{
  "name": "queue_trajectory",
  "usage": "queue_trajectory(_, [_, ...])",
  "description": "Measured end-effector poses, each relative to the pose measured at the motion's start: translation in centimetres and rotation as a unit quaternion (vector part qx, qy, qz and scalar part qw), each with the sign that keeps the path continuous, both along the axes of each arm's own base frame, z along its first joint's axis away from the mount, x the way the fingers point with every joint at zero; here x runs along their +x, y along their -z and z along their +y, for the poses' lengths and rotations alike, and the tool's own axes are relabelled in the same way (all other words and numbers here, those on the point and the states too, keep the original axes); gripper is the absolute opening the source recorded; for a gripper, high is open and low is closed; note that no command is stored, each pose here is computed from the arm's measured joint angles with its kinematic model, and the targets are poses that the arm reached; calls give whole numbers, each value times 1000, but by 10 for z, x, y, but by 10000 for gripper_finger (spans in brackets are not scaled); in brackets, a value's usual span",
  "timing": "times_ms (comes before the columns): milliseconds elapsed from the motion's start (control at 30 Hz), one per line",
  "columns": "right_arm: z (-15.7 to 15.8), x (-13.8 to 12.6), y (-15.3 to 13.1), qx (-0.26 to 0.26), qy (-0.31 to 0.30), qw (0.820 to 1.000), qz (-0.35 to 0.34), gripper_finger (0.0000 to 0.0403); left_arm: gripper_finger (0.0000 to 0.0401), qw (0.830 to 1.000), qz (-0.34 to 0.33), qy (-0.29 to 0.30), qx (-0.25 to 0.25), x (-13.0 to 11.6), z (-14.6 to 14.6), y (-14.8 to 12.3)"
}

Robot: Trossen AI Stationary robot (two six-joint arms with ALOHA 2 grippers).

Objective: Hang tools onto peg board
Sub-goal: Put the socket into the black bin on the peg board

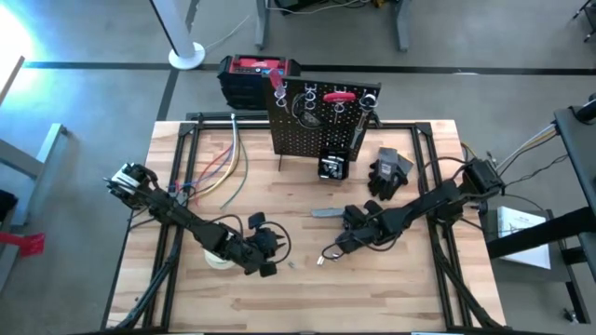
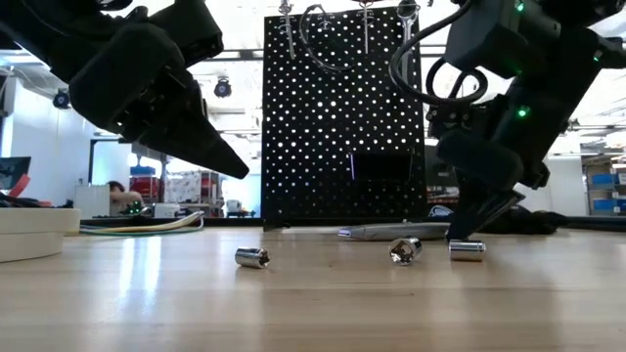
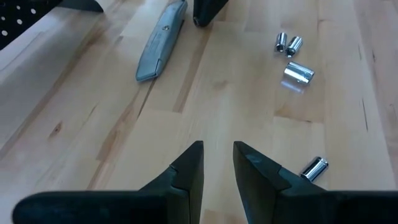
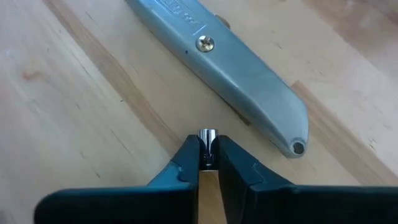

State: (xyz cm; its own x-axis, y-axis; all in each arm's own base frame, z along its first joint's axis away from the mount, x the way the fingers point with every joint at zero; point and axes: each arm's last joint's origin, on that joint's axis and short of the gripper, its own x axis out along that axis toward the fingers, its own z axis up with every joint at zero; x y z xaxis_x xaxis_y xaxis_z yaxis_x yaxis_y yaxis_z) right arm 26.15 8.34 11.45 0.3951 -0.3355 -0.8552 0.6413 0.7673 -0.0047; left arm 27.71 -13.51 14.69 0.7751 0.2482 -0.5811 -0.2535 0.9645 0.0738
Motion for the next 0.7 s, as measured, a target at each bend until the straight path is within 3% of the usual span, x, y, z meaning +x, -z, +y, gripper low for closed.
queue_trajectory(100, [0, 0, -9, 0, -16, 1000, -1, 15, 77, 1000, 0, 0, 0, 0, 0, 0])
queue_trajectory(300, [-7, 11, -53, -47, -41, 995, -76, 8, 77, 1000, -3, -2, -4, 0, 0, 0])
queue_trajectory(467, [-37, 12, -84, -123, -14, 986, -110, 8, 77, 1000, -5, -2, -5, 1, 0, -1])
queue_trajectory(700, [-79, 20, -104, -159, 13, 976, -149, 10, 77, 1000, -7, -4, -8, 1, 0, -1])
